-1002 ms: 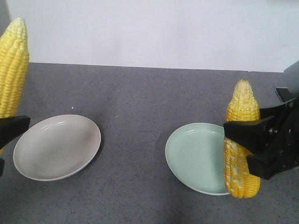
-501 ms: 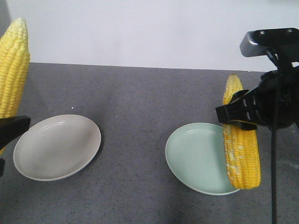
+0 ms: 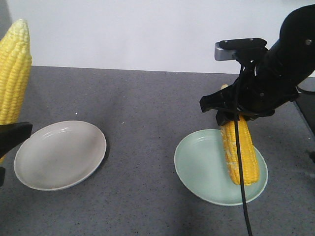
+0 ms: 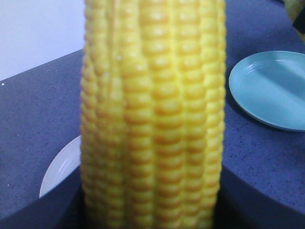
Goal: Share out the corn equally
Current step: 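Lower the right gripper's cob onto the green plate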
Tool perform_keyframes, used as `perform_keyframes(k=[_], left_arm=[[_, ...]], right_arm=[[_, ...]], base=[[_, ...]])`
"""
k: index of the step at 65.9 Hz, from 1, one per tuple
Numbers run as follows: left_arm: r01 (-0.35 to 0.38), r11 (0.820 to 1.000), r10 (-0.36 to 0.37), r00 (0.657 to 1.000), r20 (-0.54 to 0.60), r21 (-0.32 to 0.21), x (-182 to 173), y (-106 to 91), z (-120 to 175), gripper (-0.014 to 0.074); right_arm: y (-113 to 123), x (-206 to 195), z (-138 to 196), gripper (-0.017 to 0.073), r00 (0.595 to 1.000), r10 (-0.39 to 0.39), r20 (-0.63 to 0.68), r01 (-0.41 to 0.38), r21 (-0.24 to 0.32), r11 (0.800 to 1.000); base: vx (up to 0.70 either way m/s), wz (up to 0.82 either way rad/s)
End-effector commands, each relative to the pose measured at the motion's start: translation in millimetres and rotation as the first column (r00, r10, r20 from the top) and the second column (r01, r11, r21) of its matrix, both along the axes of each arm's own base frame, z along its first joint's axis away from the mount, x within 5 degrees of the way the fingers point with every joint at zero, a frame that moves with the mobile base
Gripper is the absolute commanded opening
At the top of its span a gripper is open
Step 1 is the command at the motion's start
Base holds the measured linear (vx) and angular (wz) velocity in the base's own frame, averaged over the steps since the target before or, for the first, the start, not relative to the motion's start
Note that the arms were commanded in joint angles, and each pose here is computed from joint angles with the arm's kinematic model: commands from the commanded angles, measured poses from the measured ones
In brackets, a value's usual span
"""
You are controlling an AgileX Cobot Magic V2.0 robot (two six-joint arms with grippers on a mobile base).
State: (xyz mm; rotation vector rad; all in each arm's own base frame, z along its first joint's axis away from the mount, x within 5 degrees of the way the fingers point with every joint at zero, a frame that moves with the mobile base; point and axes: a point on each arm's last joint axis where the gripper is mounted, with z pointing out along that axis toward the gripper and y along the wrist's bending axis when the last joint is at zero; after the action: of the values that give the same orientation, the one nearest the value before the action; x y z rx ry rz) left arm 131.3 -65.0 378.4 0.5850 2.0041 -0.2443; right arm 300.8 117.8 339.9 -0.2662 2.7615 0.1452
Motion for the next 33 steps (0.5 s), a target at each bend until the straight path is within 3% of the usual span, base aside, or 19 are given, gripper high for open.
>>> perform_keyframes(k=[1,33], left_arm=[[-0.006,0.999,0.01,0.997,0.078,-0.054,1,-0.3,14,0.0299],[-0.006,0.999,0.01,0.997,0.078,-0.054,1,-0.3,14,0.0299]], right_arm=[[-9,10,12,0.0245,0.999,-0.042,0.031,0.042,0.025,0.999],[3,50,-49,0.0256,0.988,-0.063,-0.143,0.08,0.114,0.99]], base=[[0.0,0.0],[0.0,0.0]])
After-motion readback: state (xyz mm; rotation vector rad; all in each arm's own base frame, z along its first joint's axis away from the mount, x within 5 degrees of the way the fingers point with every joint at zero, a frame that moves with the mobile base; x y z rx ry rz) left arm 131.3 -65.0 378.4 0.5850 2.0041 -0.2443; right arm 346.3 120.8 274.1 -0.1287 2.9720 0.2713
